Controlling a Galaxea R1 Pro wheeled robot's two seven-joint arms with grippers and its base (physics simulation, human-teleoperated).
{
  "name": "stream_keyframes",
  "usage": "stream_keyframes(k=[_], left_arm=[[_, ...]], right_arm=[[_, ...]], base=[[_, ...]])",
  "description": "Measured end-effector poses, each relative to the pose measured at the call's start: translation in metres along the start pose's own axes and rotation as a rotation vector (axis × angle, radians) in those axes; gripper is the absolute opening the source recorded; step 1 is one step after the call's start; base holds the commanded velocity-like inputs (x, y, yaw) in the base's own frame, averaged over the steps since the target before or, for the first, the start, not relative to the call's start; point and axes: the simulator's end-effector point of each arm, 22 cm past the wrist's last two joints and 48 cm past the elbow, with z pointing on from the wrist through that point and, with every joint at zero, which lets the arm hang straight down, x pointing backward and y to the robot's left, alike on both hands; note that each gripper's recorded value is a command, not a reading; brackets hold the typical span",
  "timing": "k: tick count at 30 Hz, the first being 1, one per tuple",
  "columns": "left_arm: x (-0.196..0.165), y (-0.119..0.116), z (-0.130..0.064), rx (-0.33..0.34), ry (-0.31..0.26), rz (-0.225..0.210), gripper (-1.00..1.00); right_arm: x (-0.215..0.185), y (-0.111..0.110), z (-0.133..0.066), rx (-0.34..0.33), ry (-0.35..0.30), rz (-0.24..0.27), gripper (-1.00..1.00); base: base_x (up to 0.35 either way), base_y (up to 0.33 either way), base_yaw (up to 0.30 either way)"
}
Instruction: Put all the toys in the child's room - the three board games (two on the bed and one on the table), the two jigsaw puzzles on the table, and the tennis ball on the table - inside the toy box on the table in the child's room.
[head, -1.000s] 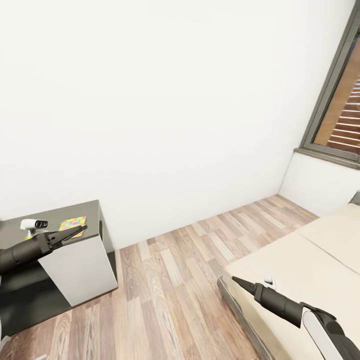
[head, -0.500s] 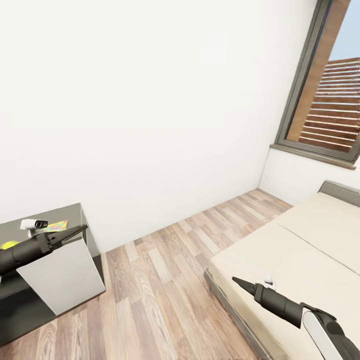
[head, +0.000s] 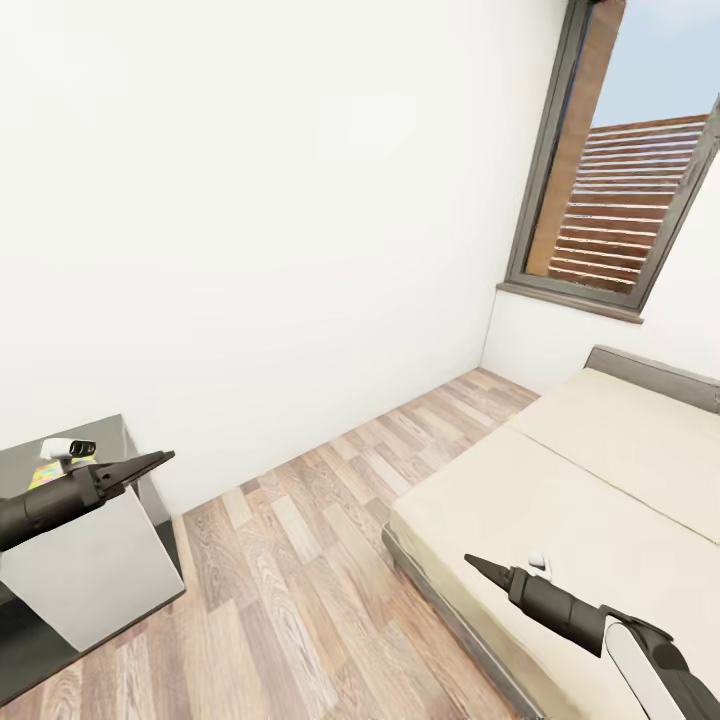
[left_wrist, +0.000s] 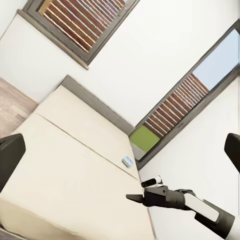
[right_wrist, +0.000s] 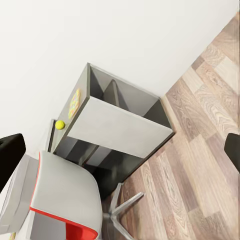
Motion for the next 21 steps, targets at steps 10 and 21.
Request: stream_keyframes(k=[10,21], left_arm=[[-0.0001,0.0000,0.0000,0.000,0.000,0.000,1.00],[0.0001,-0.0001,0.0003,0.001,0.000,0.000,1.00]], right_arm=[[0.0001,-0.0003,0.0000,0.001,0.000,0.000,1.00],[0.0001,-0.0003,0.0000,0.001,0.000,0.000,1.00]], base=[[-0.108,0.000,-0.220],[-0.108,0.000,-0.218]])
